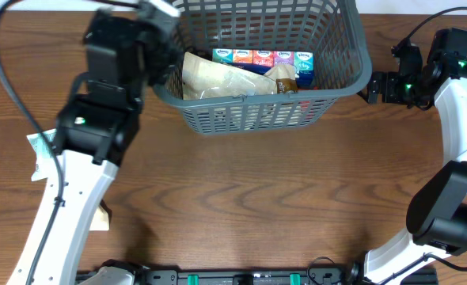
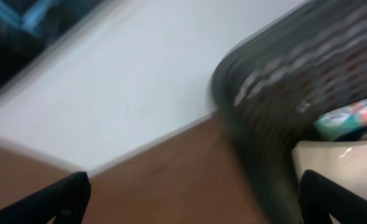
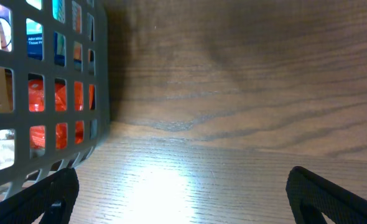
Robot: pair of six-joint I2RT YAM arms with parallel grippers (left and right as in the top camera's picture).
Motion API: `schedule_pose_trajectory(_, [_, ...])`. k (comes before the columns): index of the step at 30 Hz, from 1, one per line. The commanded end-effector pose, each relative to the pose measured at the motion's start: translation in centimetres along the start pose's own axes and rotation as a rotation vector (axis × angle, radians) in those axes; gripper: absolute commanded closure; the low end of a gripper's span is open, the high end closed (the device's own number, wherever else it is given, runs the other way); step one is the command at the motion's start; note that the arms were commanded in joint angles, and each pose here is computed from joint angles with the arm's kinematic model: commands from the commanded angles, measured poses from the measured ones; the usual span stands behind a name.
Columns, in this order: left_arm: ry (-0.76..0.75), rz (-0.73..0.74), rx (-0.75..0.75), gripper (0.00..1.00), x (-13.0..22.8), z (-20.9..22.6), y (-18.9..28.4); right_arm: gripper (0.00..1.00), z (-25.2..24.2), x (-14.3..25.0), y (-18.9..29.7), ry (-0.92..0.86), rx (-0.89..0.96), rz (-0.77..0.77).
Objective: Pack container
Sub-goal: 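Lower the beige bag into the basket and open the left gripper, then move the left gripper back to the second beige bag on the table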
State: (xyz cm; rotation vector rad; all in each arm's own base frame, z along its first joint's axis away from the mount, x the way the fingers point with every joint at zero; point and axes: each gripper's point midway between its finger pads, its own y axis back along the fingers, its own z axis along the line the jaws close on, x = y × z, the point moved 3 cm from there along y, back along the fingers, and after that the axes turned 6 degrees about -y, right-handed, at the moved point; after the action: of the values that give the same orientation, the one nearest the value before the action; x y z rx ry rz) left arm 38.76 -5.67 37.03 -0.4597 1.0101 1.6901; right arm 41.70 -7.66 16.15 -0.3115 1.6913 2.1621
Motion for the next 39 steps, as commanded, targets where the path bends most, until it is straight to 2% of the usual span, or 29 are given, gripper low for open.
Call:
schedule_pose_trajectory(1, [0.25, 0.13, -0.09, 0.01, 3.7, 2.9, 1.0, 0.01, 0.4, 0.1, -0.1, 0.023, -0.005, 0.003])
schedule_pose_trajectory(3, [0.325, 0.212, -0.103, 0.01, 6.0, 3.6, 1.9, 0.01, 0.4, 0.1, -0.1, 0.022, -0.005, 0.006])
schedule_pose_trajectory(9, [0.383, 0.385, -0.14, 0.01, 10.9, 5.3, 5.1, 0.01, 0.4, 0.2, -0.1, 0.029, -0.005, 0.007])
schedule_pose_trajectory(14, [0.511, 0.624, -0.147, 0.01, 16.0, 4.5, 7.3, 0.01, 0.4, 0.2, -0.1, 0.029, -0.005, 0.007])
schedule_pose_trajectory(17, [0.523, 0.762, -0.118, 0.01, 19.0, 3.4, 8.3, 0.01, 0.4, 0.1, -0.1, 0.03, -0.005, 0.004])
schedule_pose_trajectory(18, [0.515, 0.79, -0.09, 0.01, 19.6, 2.9, 8.4, 0.01, 0.4, 0.1, -0.1, 0.03, -0.005, 0.003])
schedule_pose_trajectory(23, [0.38, 0.903, 0.237, 0.01, 22.3, -2.0, 9.3, 0.01, 0.4, -0.1, -0.1, 0.036, -0.004, -0.004])
schedule_pose_trajectory(25, [0.384, 0.908, 0.286, 0.01, 22.6, -3.0, 9.2, 0.01, 0.4, -0.2, -0.1, 0.038, -0.003, -0.01])
schedule_pose_trajectory(31, [0.318, 0.93, 0.351, 0.01, 23.6, -3.7, 9.5, 0.01, 0.3, -0.5, -0.1, 0.042, -0.002, -0.021])
schedule_pose_trajectory(37, [0.178, 1.026, 0.449, 0.01, 27.6, -5.5, 9.9, 0.01, 0.3, -0.5, -0.1, 0.042, -0.002, -0.022])
schedule_pose_trajectory(39, [0.152, 1.029, 0.414, 0.01, 29.0, -5.7, 8.9, 0.01, 0.3, -0.5, -0.1, 0.042, -0.002, -0.022])
